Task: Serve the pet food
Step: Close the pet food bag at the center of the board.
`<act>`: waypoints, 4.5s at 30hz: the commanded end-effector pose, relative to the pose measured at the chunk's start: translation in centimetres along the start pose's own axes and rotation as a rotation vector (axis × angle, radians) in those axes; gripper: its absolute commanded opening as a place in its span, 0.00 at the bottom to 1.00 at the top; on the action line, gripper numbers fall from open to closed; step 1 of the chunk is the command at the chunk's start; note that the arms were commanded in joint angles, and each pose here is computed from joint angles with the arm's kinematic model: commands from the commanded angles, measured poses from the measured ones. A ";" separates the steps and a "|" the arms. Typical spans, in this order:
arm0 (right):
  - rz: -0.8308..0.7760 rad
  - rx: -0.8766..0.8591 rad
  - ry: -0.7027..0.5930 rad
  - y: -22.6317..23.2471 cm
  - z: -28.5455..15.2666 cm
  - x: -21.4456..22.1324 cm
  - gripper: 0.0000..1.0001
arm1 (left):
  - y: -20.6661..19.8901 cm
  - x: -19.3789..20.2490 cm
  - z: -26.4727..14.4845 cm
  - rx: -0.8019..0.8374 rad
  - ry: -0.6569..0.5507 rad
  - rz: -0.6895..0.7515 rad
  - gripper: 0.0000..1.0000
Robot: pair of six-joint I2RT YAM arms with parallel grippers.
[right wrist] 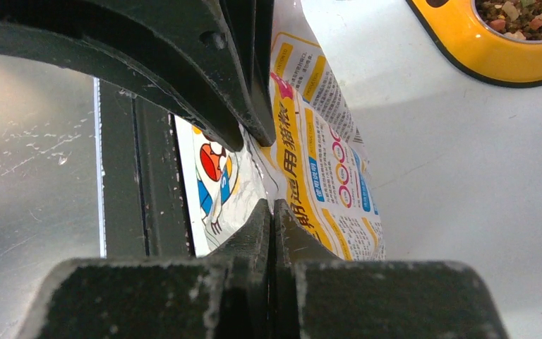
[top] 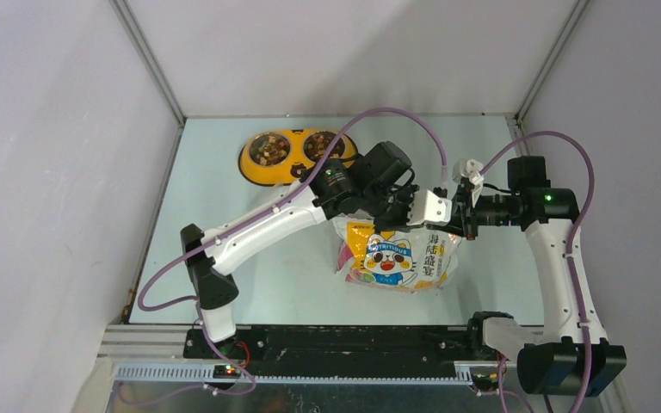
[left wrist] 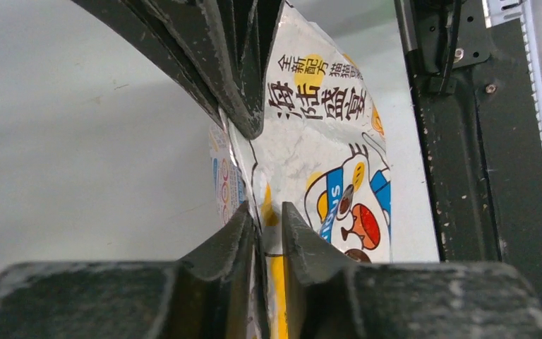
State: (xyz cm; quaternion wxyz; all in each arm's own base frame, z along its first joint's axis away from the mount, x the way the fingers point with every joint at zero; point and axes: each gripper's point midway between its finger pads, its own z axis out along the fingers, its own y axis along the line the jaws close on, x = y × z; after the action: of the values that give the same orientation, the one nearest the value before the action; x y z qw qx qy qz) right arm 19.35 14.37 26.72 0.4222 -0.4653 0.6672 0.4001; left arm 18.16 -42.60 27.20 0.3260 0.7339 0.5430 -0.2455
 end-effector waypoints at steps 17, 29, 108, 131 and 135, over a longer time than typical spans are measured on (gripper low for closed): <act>-0.057 -0.046 -0.096 1.2 -0.3 -2.5 0.00 | -1.3 1.0 -3.3 0.019 -0.022 -0.057 0.01; -0.057 -0.042 -0.089 1.1 -0.3 -2.2 0.00 | -0.1 2.8 -5.2 -0.032 0.003 -0.084 0.34; -0.057 -0.021 -0.066 0.7 0.1 -2.7 0.00 | 4.3 13.0 -12.0 -0.325 0.174 -0.430 0.30; -0.070 0.012 -0.060 0.7 -0.3 -2.4 0.00 | 7.2 8.3 -12.9 -0.476 0.018 -0.493 0.00; -0.074 0.012 -0.061 0.7 -0.3 -2.4 0.00 | 5.6 5.8 -12.2 -0.333 -0.062 -0.448 0.22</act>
State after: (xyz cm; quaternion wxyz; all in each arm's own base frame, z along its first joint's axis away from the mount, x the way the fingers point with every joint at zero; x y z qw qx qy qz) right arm 20.28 14.12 26.96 0.4357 -0.4691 0.6716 0.3729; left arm 25.13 -28.66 26.01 0.3139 0.5293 0.7690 -0.1734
